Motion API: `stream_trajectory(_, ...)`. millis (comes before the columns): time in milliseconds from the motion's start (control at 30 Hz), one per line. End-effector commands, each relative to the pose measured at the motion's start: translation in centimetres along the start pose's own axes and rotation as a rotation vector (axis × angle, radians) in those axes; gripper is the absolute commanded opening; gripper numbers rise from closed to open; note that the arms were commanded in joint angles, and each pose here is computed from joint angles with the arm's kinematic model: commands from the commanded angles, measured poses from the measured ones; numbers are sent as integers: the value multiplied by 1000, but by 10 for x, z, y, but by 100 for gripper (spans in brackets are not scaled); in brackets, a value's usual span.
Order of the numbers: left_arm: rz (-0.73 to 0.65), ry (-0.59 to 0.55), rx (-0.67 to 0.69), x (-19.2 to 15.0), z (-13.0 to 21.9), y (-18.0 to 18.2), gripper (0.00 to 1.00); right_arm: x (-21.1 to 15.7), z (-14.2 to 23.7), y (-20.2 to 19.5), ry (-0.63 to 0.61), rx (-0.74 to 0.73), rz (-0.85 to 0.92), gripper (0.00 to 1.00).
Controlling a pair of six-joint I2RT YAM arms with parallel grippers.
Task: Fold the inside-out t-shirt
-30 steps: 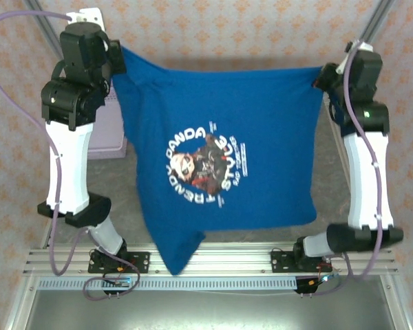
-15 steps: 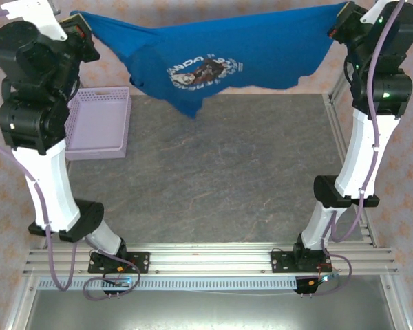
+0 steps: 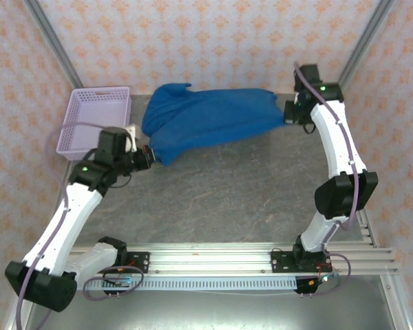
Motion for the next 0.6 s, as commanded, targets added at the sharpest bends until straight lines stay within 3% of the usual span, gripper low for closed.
stream_trajectory(0, 3, -22, -31, -4, -2, -1, 0, -13, 14, -9, -147, -34, -18, 0)
stream_trajectory(133, 19, 72, 28, -31, -26, 23, 0, -56, -22, -7, -169, -35, -70, 0)
stream_trajectory(400, 48, 261, 116, -81, -48, 47, 0, -112, -66, -24, -21, -186, -177, 1)
stream_trajectory(567, 130, 342, 174, -100, -53, 59, 1, -143, -85, -28, 70, -190, -216, 6)
Point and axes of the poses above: each hand's point on the last joint's axis, 136 mm out from that joint toward the fingers, its own z axis back along the fingers, its own y axis along the line the jaws close on, x = y × z, the point moved 8 cm from there along z, back along the fingers, and after that the axes turned 8 degrees about z, right-handed, at the moved point
